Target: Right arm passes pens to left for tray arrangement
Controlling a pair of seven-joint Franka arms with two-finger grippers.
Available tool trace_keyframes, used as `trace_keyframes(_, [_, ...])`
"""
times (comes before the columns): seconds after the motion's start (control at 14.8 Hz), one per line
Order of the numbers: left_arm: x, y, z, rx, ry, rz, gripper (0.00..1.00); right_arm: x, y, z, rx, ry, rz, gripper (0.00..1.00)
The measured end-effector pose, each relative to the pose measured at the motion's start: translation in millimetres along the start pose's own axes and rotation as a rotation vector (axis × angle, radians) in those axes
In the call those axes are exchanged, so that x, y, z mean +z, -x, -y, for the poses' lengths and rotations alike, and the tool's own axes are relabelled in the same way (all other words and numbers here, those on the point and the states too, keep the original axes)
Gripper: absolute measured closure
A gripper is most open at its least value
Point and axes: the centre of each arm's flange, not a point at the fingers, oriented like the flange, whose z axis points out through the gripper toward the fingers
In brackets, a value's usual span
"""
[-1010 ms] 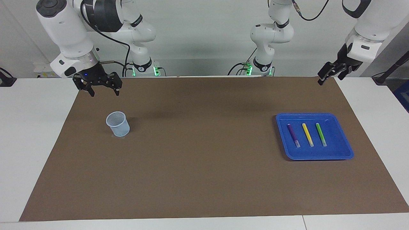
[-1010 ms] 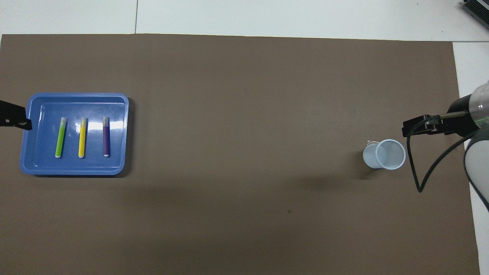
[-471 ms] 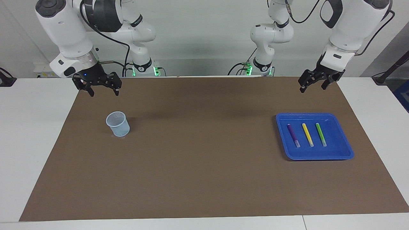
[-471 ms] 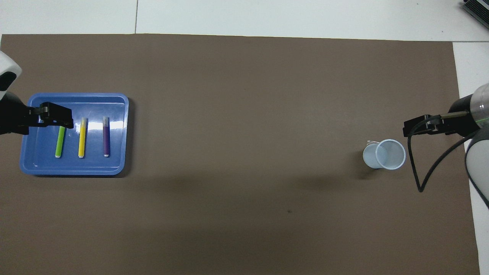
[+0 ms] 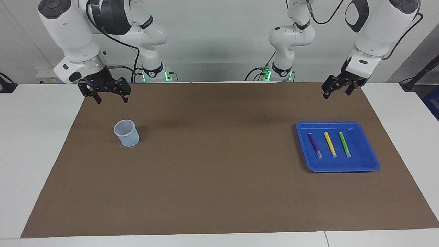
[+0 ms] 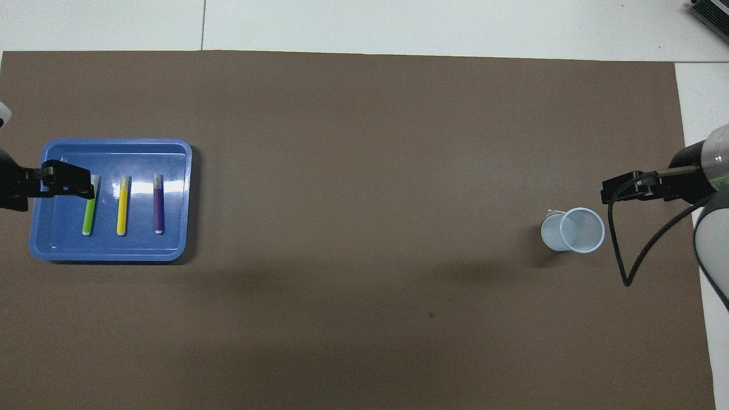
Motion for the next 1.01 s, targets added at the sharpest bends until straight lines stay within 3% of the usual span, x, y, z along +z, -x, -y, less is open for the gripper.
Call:
trace_keyframes(0.27, [-18,-1,-3,0.005,0.009,-0.034,0.00,0,0,0,0.000,0.000,0.000,0.00])
trace_keyframes(1.01, [-23,-6,11,0.103,0.007,-0.042,0.00,0,0,-1,0.001,0.000,0.000,0.00])
